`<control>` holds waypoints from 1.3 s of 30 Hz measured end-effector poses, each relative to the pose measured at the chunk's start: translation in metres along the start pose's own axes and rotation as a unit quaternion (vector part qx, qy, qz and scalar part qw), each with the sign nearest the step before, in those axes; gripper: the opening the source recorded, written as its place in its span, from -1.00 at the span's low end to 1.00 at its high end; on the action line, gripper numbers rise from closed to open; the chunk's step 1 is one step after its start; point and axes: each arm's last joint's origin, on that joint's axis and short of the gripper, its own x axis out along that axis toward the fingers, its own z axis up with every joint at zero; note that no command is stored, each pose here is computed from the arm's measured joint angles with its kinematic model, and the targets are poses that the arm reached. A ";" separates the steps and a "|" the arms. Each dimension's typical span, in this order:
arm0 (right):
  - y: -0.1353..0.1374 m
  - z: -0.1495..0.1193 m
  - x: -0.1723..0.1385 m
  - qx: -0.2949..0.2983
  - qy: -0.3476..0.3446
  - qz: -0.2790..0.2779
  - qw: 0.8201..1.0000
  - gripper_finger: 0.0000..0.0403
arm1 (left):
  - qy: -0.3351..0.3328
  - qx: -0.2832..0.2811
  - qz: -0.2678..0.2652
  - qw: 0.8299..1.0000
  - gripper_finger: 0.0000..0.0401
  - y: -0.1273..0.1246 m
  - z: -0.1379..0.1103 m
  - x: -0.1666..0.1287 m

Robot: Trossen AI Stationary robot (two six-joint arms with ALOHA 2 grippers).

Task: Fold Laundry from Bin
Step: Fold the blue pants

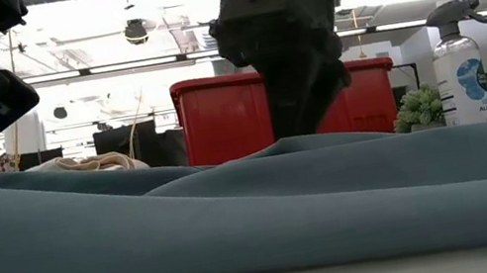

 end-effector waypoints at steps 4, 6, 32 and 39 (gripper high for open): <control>-0.001 -0.002 0.015 -0.001 0.013 -0.012 1.000 0.09 | 0.001 0.001 0.002 1.000 -0.34 0.000 0.000 0.000; 0.003 -0.003 0.025 -0.004 0.019 -0.007 1.000 0.09 | 0.002 0.003 0.002 1.000 -0.34 0.000 0.000 0.000; -0.011 0.002 0.006 -0.049 0.078 -0.113 0.989 -0.84 | 0.055 0.023 0.058 0.997 -0.34 0.011 -0.016 0.008; -0.020 0.002 0.004 -0.060 0.110 -0.125 0.984 -0.62 | 0.093 0.010 0.071 0.993 -0.34 0.015 -0.034 0.022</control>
